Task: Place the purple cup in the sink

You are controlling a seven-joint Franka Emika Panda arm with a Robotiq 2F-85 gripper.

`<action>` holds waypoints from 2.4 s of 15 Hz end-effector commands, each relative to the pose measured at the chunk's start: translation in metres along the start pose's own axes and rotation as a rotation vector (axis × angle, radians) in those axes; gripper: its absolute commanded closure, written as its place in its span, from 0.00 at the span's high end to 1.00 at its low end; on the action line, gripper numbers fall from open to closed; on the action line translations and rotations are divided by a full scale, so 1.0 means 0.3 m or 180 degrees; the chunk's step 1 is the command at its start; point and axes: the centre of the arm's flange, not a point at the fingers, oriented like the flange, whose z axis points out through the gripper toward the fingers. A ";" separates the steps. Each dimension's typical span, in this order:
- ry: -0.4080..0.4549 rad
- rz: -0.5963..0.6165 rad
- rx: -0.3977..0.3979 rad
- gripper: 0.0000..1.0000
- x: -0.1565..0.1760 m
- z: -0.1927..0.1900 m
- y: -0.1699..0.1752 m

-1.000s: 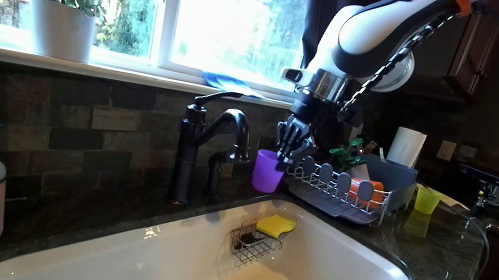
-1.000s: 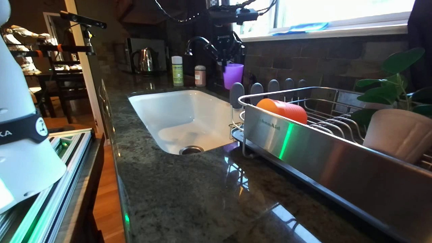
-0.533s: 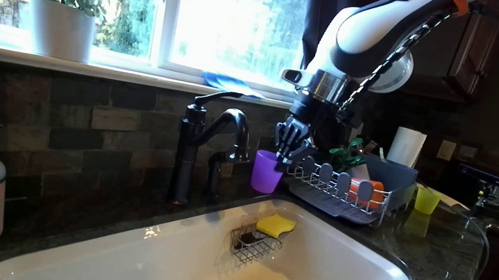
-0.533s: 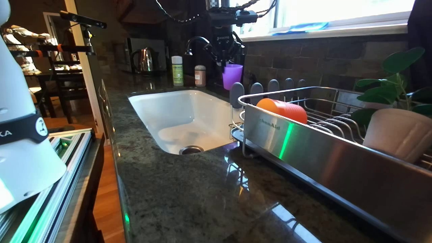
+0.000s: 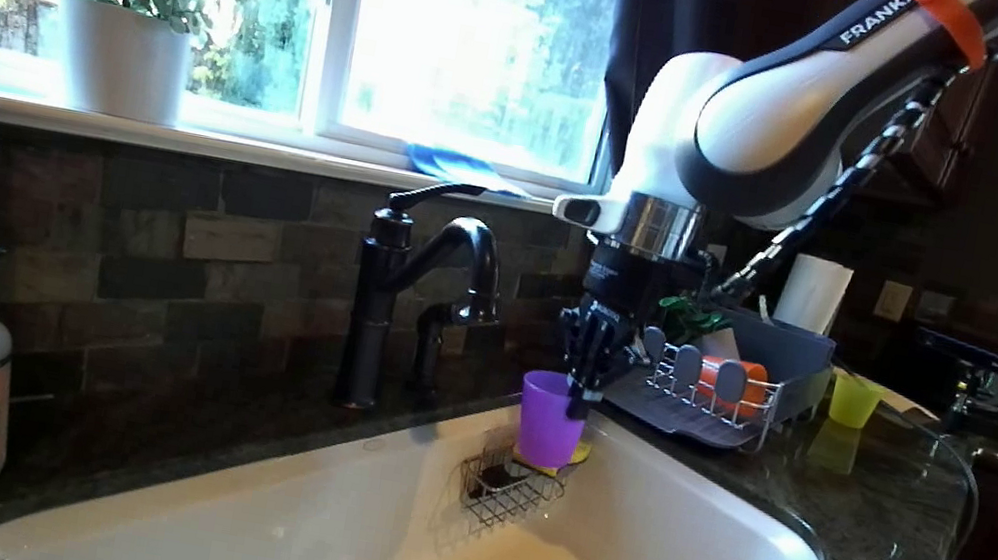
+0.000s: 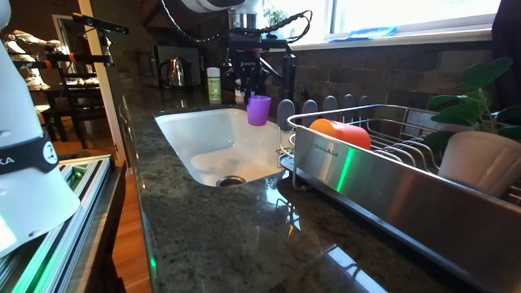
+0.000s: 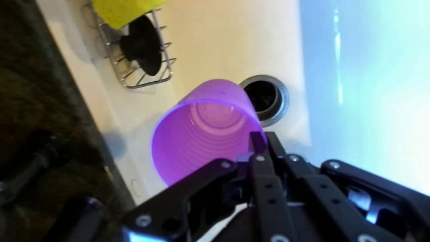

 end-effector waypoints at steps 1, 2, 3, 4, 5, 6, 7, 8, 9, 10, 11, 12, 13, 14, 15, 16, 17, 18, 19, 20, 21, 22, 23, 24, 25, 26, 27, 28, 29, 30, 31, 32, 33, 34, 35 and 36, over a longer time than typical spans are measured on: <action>-0.0014 0.0144 -0.0068 0.01 0.006 0.150 -0.121; -0.0041 0.0209 -0.0200 0.01 -0.004 0.181 -0.108; -0.0066 0.0287 -0.0307 0.01 -0.020 0.195 -0.095; -0.0083 0.0365 -0.0377 0.01 -0.022 0.203 -0.084; -0.0111 0.0426 -0.0422 0.01 -0.025 0.214 -0.079; -0.0111 0.0465 -0.0395 0.01 -0.017 0.249 -0.073; -0.0089 0.0482 -0.0324 0.01 -0.006 0.288 -0.075; -0.0003 0.0515 -0.0255 0.01 0.006 0.320 -0.077; 0.0087 0.0496 -0.0173 0.01 0.017 0.337 -0.077; -0.0032 0.0478 -0.0264 0.04 -0.023 0.262 -0.092; 0.0001 0.0495 -0.0223 0.04 -0.006 0.292 -0.099; 0.0021 0.0502 -0.0194 0.04 0.007 0.313 -0.103; 0.0029 0.0506 -0.0174 0.04 0.015 0.325 -0.101; 0.0032 0.0511 -0.0166 0.04 0.018 0.331 -0.098; 0.0036 0.0516 -0.0169 0.01 0.018 0.330 -0.094; 0.0020 0.0613 -0.0156 0.01 0.014 0.371 -0.084; 0.0059 0.0678 -0.0139 0.01 0.006 0.397 -0.081; 0.0062 0.0785 -0.0131 0.01 -0.005 0.430 -0.081; 0.0088 0.0889 -0.0118 0.01 -0.015 0.466 -0.086; 0.0115 0.0972 -0.0097 0.01 -0.022 0.493 -0.092; 0.0123 0.1058 -0.0108 0.01 -0.030 0.520 -0.097; 0.0139 0.1134 -0.0111 0.01 -0.038 0.550 -0.101; 0.0139 0.1186 -0.0121 0.01 -0.040 0.588 -0.105; 0.0074 0.1258 -0.0134 0.01 -0.043 0.616 -0.108; 0.0015 0.1322 -0.0099 0.01 -0.046 0.649 -0.115; -0.0056 0.1390 -0.0034 0.01 -0.054 0.684 -0.121; -0.0100 0.1452 0.0022 0.01 -0.064 0.707 -0.128; -0.0149 0.1514 0.0081 0.01 -0.070 0.731 -0.134; -0.0164 0.1561 0.0111 0.01 -0.073 0.753 -0.144; -0.0167 0.1595 0.0134 0.01 -0.073 0.776 -0.147; -0.0178 0.1617 0.0126 0.01 -0.071 0.794 -0.147; -0.0200 0.1651 0.0106 0.01 -0.075 0.808 -0.144; -0.0225 0.1684 0.0102 0.01 -0.079 0.820 -0.139; -0.0256 0.1714 0.0082 0.01 -0.080 0.829 -0.135; -0.0284 0.1744 0.0066 0.01 -0.084 0.842 -0.130; -0.0287 0.1767 0.0059 0.01 -0.082 0.844 -0.122</action>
